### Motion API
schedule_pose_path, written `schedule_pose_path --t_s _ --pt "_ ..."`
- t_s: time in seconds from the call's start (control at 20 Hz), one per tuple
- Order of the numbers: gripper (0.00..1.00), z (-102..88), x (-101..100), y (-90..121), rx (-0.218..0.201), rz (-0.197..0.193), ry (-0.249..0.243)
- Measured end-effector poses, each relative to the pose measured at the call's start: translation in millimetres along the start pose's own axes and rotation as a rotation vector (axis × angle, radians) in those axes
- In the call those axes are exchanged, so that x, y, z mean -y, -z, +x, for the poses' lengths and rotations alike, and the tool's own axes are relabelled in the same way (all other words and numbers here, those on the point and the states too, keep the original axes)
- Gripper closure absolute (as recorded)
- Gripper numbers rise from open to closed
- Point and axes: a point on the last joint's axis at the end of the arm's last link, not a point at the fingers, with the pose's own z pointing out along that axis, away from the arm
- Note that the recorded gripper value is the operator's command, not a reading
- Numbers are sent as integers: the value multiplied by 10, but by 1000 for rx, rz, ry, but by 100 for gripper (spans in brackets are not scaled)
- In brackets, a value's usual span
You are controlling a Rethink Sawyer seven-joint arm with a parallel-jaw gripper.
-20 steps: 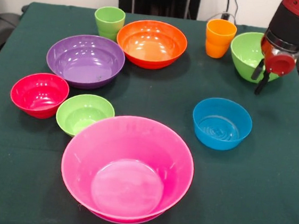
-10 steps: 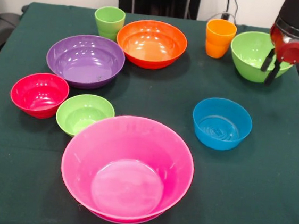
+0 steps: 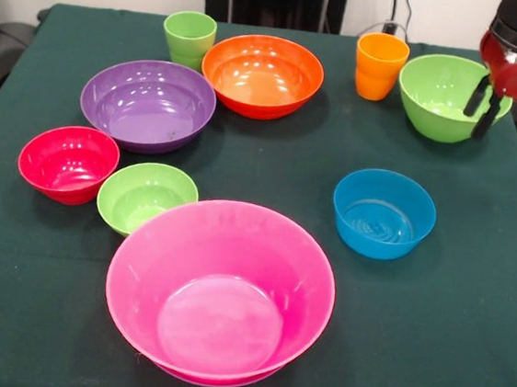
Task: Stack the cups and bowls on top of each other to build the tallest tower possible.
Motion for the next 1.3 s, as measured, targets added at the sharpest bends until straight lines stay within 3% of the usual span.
schedule_pose_path --t_s 0.7,1.3 --pt "0 39 551 -132 3 75 9" --pt "0 -33 559 -253 32 20 11"
